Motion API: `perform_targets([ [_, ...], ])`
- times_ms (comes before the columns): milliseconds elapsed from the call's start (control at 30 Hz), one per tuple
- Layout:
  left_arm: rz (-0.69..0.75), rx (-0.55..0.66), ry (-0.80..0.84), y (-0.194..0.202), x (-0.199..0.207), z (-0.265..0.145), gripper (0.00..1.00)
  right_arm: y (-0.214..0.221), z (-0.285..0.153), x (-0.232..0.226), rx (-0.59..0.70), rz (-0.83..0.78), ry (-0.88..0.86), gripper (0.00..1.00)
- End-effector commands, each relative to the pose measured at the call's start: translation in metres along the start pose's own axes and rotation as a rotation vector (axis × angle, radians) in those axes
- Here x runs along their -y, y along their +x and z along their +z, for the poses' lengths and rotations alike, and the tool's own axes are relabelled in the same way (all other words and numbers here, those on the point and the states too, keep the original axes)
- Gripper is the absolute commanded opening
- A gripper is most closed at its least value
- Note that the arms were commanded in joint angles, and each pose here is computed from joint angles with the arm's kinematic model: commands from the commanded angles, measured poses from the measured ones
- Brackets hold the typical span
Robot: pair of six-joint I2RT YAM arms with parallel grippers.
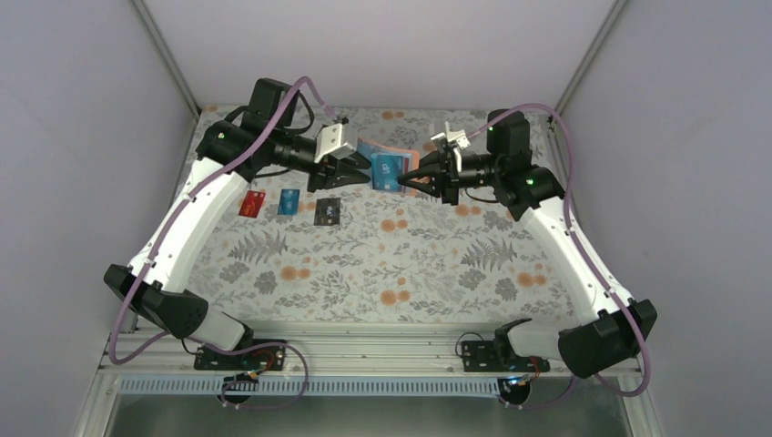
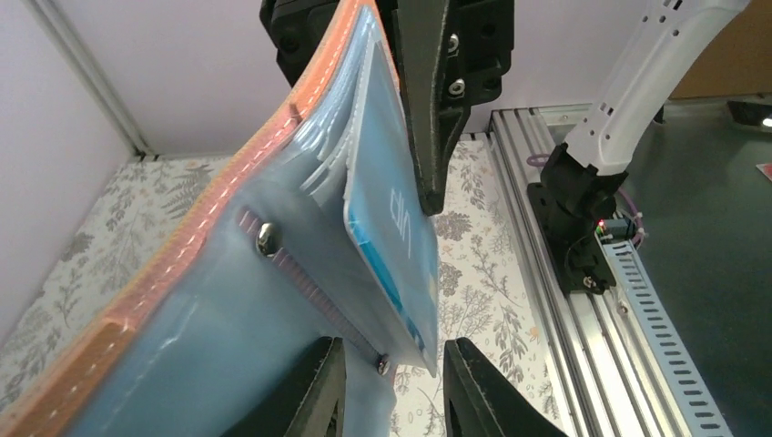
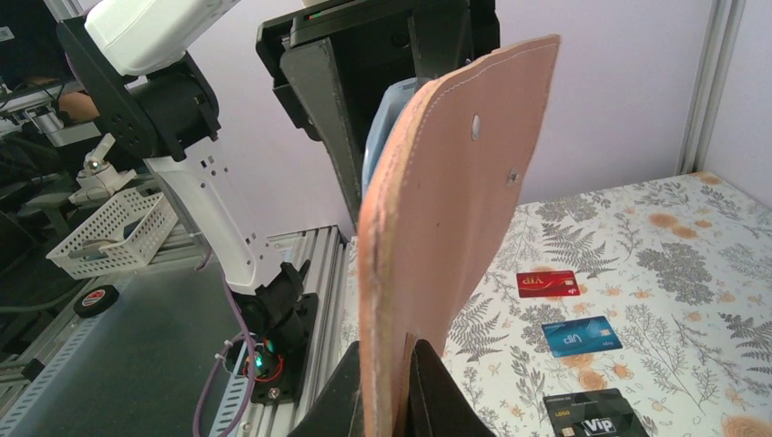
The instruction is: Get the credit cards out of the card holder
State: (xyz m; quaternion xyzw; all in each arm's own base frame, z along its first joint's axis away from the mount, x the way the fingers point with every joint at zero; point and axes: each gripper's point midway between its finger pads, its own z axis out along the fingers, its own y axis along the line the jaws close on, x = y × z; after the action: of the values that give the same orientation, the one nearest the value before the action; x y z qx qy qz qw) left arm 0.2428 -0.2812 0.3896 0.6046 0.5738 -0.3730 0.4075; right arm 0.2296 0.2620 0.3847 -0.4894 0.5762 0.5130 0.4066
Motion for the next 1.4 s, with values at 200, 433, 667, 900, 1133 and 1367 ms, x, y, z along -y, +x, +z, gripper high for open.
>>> perform_targets([
  [200,-0.002,-0.006,-0.04,-0.003,-0.008,0.008,0.12,-0.02,-0.007,-0.02,0.029,-0.079,-0.031,0.05],
  [433,-0.016,-0.001,-0.029,-0.005,-0.008,0.013,0.09,-0.018,-0.007,-0.02,0.027,-0.079,-0.033,0.06],
  [667,-0.048,0.008,-0.027,-0.01,-0.008,0.02,0.14,-0.018,-0.006,-0.019,0.026,-0.076,-0.034,0.06],
  [900,-0.024,0.011,0.0,-0.014,0.0,0.019,0.09,-0.018,-0.007,-0.02,0.027,-0.082,-0.032,0.06],
  [1133,-0.018,0.032,0.048,-0.016,0.01,0.019,0.03,-0.018,-0.007,-0.021,0.027,-0.082,-0.041,0.07],
  [1367,0.011,-0.008,0.004,-0.003,0.002,0.017,0.03,-0.019,-0.009,-0.027,0.028,-0.102,-0.041,0.07],
])
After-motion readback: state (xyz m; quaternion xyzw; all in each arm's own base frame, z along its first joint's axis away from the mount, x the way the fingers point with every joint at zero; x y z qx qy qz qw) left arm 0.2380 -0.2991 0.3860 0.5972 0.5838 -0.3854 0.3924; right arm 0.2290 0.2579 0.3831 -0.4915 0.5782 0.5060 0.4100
